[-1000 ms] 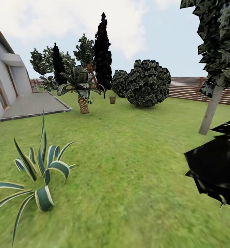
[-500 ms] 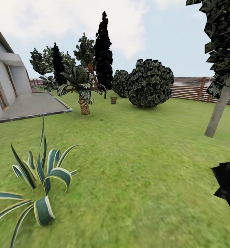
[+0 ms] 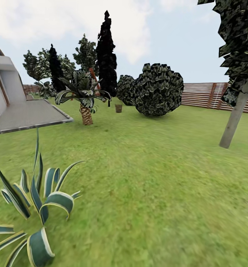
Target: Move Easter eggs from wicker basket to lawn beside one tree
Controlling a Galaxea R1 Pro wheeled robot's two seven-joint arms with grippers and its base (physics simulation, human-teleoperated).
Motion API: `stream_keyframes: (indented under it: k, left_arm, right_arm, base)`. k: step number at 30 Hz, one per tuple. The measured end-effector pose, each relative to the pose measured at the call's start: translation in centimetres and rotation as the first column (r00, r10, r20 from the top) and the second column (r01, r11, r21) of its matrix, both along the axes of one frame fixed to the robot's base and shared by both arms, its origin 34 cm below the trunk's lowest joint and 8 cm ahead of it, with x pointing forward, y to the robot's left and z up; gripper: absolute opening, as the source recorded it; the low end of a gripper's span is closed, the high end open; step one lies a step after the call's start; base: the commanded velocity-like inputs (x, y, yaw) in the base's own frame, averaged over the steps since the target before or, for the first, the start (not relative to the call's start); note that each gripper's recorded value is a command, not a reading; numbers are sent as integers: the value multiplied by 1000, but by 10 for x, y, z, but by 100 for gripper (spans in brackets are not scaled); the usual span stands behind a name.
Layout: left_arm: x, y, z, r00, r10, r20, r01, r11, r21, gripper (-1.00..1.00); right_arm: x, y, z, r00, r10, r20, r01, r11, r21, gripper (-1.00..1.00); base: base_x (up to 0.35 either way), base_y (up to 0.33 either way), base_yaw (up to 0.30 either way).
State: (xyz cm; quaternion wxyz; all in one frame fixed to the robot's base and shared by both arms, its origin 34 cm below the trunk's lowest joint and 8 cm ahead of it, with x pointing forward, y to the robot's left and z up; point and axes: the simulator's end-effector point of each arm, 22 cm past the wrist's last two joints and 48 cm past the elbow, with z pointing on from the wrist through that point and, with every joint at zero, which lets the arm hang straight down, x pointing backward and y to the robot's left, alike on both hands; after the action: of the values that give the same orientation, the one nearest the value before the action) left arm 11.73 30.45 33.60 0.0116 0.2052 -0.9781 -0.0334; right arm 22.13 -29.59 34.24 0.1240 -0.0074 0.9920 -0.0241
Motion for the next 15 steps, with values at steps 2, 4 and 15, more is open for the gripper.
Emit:
stream_keyframes:
  k: [2,4,15]
  left_arm:
    - [0,0,0,1000,0,0,0,1000,0,100]
    - [0,0,0,1000,0,0,0,1000,0,100]
    - [0,0,0,1000,3,-2,-3,1000,4,100]
  right_arm:
    - [0,0,0,1000,0,0,0,1000,0,100]
    - [0,0,0,1000,0,0,0,1000,0,100]
    - [1,0,0,1000,0,1,0,1000,-1,100]
  base:
    - [317,158,-256]
    - [317,158,-258]
    - [308,107,-200]
